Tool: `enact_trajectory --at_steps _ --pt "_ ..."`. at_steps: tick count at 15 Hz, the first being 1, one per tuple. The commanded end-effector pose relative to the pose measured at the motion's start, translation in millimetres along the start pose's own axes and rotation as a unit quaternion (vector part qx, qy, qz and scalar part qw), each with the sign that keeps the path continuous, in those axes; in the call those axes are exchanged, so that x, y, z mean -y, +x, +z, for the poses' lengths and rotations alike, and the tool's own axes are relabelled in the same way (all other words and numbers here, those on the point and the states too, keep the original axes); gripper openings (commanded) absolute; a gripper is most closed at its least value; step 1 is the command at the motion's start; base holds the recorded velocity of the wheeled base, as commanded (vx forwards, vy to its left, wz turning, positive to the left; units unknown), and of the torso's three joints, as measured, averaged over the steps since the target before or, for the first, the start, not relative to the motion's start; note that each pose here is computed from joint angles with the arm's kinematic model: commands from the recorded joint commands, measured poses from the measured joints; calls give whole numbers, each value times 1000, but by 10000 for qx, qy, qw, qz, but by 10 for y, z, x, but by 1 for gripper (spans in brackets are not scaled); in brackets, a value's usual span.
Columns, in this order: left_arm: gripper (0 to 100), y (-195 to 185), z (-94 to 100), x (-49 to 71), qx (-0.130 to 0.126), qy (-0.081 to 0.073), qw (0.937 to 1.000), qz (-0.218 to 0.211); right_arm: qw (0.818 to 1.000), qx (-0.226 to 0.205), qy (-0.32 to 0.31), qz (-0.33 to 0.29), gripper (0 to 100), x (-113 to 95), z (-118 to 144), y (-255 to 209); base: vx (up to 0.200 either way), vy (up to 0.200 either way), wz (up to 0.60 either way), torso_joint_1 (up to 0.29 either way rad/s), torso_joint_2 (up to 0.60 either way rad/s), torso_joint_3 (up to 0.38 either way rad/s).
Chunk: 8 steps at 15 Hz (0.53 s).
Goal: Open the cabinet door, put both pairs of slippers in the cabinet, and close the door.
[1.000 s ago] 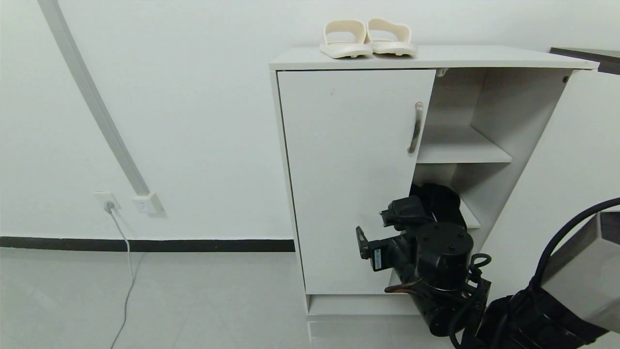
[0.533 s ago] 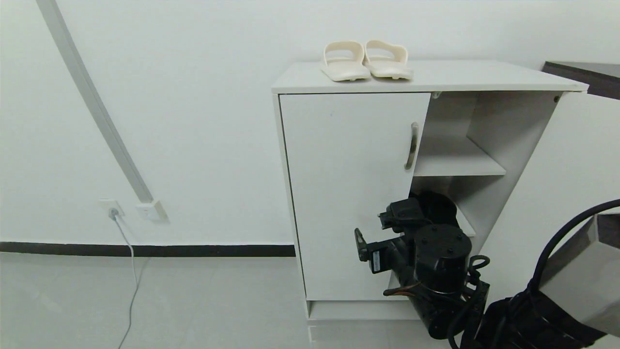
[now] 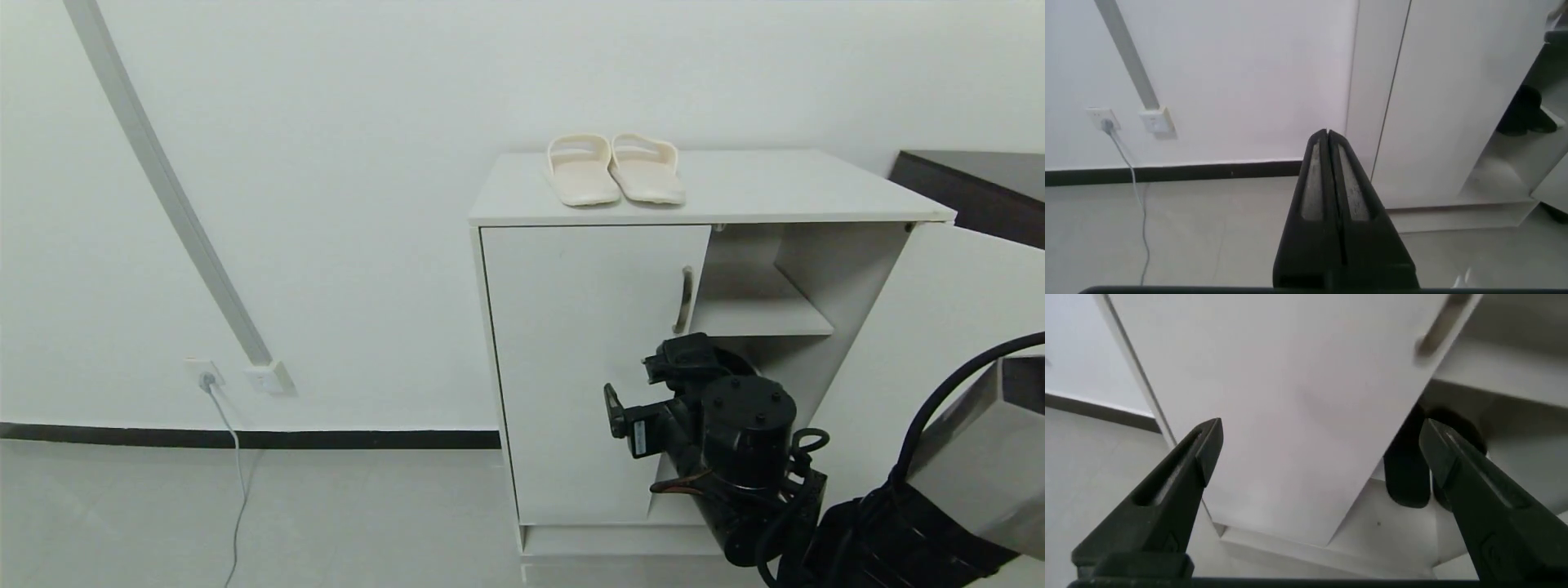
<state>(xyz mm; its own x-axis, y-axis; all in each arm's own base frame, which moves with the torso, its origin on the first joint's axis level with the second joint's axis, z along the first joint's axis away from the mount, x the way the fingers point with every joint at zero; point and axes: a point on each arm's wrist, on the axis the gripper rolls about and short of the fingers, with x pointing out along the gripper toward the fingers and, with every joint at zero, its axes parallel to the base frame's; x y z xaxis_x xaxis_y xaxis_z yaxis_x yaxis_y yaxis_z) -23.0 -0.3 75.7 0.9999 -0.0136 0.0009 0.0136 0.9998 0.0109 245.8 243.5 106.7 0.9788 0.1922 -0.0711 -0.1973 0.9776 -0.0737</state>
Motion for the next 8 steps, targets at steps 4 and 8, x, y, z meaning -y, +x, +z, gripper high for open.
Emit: enact_trajectory --at_steps 4,8 --pt "0 0 1 0 -4 -1 10000 -1 10000 -5 -5 -5 100 -1 -7 -1 0 0 0 161 -483 -326" --pt "0 0 1 0 -4 -1 10000 -1 10000 -12 -10 -4 100 0 -10 -3 0 0 0 186 -498 -316"
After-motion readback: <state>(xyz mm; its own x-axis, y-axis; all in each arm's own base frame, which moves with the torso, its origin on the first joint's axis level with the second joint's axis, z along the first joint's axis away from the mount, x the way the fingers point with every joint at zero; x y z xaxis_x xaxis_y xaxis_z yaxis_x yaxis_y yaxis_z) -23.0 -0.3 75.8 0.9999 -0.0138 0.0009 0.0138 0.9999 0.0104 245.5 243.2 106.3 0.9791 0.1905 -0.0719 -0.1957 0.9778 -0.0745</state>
